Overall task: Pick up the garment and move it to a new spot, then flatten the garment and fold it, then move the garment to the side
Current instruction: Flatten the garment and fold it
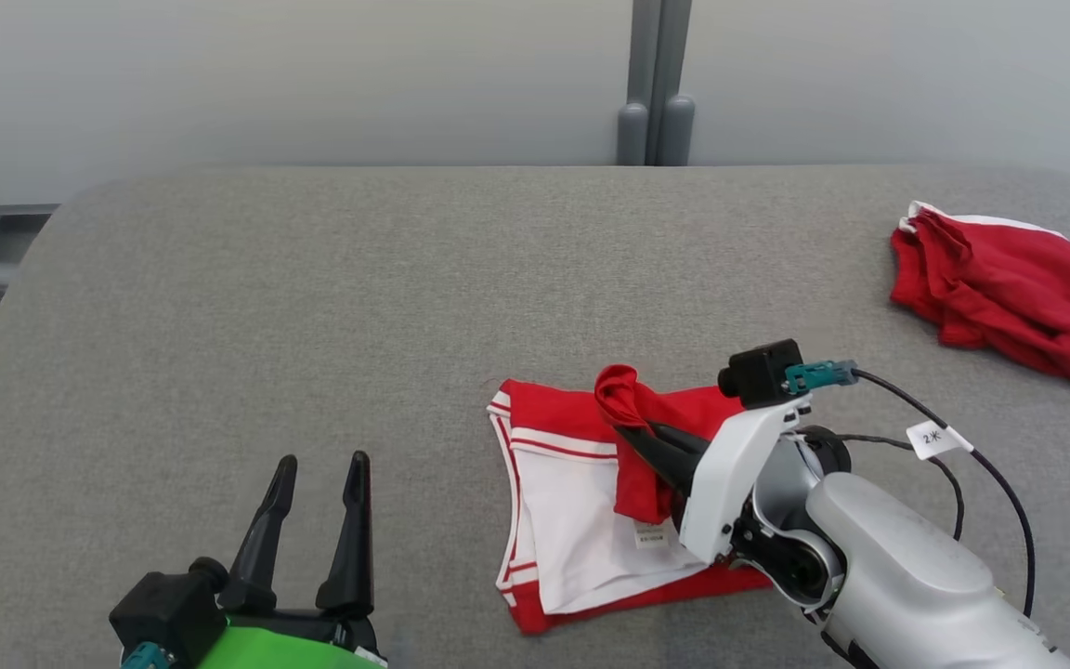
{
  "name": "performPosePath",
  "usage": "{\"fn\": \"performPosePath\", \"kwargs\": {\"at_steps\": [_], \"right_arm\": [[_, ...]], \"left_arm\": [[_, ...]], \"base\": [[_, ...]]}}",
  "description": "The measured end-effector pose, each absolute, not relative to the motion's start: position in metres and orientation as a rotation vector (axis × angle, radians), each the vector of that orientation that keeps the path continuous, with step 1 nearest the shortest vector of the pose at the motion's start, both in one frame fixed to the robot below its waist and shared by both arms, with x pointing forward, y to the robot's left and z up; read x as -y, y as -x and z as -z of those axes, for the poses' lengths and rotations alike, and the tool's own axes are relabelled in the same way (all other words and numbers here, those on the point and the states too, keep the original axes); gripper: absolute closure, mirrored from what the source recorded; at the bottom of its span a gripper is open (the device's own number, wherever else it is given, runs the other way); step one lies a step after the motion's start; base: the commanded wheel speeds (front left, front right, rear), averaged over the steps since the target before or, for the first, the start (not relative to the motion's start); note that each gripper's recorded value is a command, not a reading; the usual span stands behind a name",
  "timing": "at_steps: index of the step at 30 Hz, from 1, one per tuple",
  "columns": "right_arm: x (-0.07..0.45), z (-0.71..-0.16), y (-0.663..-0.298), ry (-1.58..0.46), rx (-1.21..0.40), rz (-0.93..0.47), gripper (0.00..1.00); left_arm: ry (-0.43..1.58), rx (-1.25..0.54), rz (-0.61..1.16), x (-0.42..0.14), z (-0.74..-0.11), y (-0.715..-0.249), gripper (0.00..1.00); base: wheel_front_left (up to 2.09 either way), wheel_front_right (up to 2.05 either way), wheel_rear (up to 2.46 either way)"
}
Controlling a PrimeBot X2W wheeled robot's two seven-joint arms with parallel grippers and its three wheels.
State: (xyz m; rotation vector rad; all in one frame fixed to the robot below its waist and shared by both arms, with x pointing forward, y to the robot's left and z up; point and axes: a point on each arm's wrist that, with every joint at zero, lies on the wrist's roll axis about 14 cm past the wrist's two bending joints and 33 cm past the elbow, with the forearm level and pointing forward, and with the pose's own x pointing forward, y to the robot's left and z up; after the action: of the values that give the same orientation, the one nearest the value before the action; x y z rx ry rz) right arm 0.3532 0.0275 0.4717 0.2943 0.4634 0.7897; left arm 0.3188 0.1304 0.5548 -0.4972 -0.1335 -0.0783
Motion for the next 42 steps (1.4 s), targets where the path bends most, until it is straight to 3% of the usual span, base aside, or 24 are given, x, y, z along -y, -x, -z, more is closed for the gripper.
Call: {"fn": "performPosePath", "kwargs": {"at_steps": [14, 15, 16, 17, 18, 19, 26, 33, 42], "right_arm": [[-0.072, -0.438, -0.353, -0.189, -0.619, -0.883, 1.0], [-0.073, -0.436, -0.354, -0.18, -0.625, -0.887, 0.93], [-0.075, -0.433, -0.353, -0.168, -0.634, -0.894, 0.8], [-0.077, -0.431, -0.353, -0.157, -0.64, -0.9, 0.58], [-0.08, -0.431, -0.352, -0.154, -0.642, -0.905, 0.2], [-0.083, -0.431, -0.353, -0.154, -0.643, -0.909, 0.0], [-0.089, -0.446, -0.361, -0.156, -0.594, -0.915, 0.0], [-0.083, -0.496, -0.393, -0.242, -0.415, -0.866, 0.0], [0.007, -0.499, -0.434, -0.214, -0.332, -0.655, 0.0]], "left_arm": [[0.504, 0.141, -0.054, -0.163, -0.548, -0.3, 0.0], [0.503, 0.141, -0.062, -0.165, -0.548, -0.299, 0.0], [0.503, 0.141, -0.07, -0.167, -0.547, -0.298, 0.0], [0.502, 0.141, -0.08, -0.17, -0.547, -0.297, 0.0], [0.5, 0.142, -0.089, -0.173, -0.546, -0.297, 0.0], [0.498, 0.14, -0.097, -0.175, -0.545, -0.297, 0.0], [0.495, 0.144, -0.099, -0.177, -0.545, -0.3, 0.0], [0.497, 0.148, -0.068, -0.17, -0.548, -0.305, 0.0], [0.502, 0.154, -0.015, -0.156, -0.553, -0.314, 0.0]], "base": [[0.0, 0.0, 0.0], [0.0, 0.0, 0.0], [0.0, 0.0, 0.0], [0.0, 0.0, 0.0], [0.0, 0.0, 0.0], [0.0, 0.0, 0.0], [0.0, 0.0, 0.0], [0.0, 0.0, 0.0], [0.0, 0.0, 0.0]]}}
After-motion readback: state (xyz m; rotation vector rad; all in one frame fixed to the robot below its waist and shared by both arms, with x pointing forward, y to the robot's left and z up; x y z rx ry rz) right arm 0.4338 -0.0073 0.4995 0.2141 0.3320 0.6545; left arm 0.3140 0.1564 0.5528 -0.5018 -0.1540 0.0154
